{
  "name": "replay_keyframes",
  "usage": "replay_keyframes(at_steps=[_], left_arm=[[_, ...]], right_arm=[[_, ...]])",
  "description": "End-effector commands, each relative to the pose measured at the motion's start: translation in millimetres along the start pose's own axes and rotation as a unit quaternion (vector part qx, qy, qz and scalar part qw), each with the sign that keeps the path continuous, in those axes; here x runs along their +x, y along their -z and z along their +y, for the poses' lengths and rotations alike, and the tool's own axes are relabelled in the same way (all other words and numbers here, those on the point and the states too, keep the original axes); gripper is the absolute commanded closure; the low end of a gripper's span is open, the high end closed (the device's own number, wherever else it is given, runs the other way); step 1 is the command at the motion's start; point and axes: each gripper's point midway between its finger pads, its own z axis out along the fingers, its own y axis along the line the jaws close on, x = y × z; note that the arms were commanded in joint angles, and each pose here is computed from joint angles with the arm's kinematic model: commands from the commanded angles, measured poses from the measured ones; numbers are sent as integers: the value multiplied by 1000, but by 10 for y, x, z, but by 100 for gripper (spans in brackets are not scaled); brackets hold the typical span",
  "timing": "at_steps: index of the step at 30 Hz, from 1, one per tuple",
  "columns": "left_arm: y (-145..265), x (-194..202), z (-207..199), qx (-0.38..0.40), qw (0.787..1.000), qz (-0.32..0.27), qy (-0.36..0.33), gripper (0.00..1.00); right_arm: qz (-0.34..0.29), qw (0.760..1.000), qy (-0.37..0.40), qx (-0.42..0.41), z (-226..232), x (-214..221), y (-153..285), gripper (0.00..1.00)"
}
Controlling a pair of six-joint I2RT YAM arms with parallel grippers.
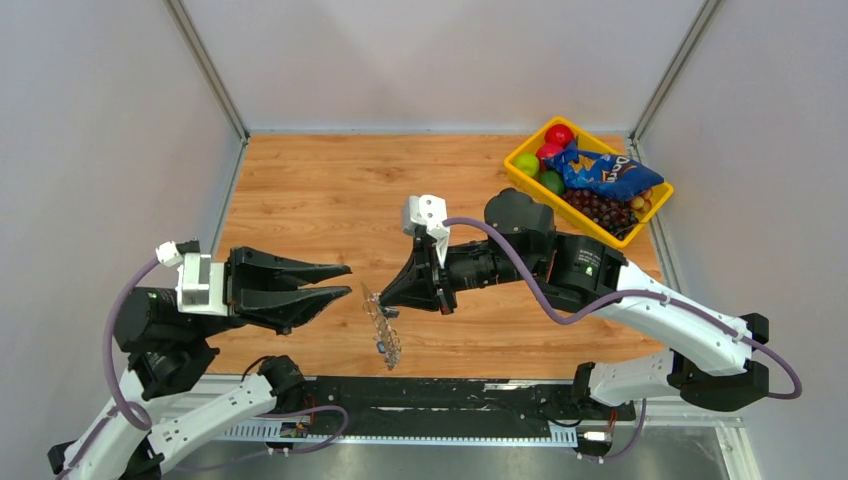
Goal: Put the keys on the keyring
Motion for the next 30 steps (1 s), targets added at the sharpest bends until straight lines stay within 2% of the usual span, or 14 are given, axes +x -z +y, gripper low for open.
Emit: replay_keyframes(at_steps=[1, 12, 21, 30], left_arm=[[84, 255, -62, 14, 997, 82, 11, 63], [162, 970, -135, 53, 964, 242, 95, 56], [224, 1237, -183, 71, 942, 299, 132, 55], [287, 1402, -117, 54, 934, 328, 133, 55]], right_arm=[[32, 999, 7, -7, 85, 126, 146, 100], [126, 992, 15, 3, 12, 523, 235, 100], [169, 985, 21, 16, -97, 693, 210, 100], [176, 984, 14, 19, -133, 654, 141, 100]])
